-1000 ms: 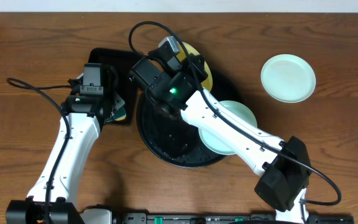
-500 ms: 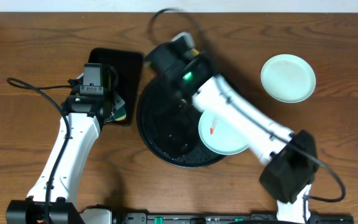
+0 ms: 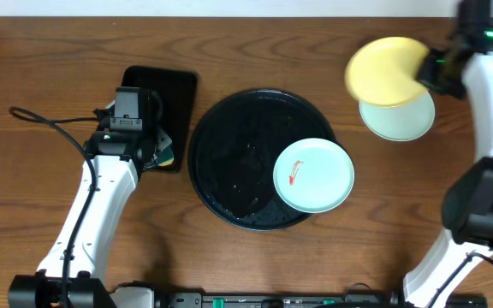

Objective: Clean dirty plates on tray and stack at the side
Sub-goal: 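Carry the yellow plate right and set it on the light-blue plate, then grasp the remaining light-blue plate rim with right gripper and pull it to tray center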

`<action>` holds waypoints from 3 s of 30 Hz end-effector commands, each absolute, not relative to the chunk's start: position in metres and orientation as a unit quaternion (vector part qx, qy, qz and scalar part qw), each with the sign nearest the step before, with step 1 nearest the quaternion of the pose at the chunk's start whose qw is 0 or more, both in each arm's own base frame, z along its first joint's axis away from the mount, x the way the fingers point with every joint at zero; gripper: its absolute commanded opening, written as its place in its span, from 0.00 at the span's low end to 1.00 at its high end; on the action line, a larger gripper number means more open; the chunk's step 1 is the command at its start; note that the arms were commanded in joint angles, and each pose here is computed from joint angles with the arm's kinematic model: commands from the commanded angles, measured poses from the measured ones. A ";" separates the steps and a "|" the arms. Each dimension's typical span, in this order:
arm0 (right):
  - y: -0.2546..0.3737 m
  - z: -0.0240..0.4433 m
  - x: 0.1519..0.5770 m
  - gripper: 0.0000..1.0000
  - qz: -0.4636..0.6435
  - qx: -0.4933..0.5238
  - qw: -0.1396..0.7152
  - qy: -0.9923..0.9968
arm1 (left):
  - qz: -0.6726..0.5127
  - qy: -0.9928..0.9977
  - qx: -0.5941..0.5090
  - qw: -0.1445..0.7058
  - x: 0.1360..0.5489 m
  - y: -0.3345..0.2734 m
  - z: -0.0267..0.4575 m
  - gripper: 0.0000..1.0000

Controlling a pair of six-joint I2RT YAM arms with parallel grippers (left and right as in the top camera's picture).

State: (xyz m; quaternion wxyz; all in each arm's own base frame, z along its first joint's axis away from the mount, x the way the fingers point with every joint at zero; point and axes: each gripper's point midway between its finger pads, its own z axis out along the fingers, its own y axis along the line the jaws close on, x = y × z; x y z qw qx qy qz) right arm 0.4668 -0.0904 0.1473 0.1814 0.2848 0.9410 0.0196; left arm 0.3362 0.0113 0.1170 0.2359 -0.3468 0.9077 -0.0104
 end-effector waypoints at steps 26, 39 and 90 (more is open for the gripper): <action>-0.038 0.115 0.432 0.99 0.100 0.248 0.141 0.953 | -0.006 0.906 -0.354 0.233 0.335 0.014 0.114 0.07; 0.068 0.122 0.341 0.99 0.055 0.164 0.019 0.985 | -0.013 0.906 -0.352 0.234 0.337 0.012 0.113 0.07; 0.137 0.061 0.315 0.01 0.150 0.052 -0.006 0.987 | -0.060 0.910 -0.335 0.237 0.346 -0.005 0.116 0.08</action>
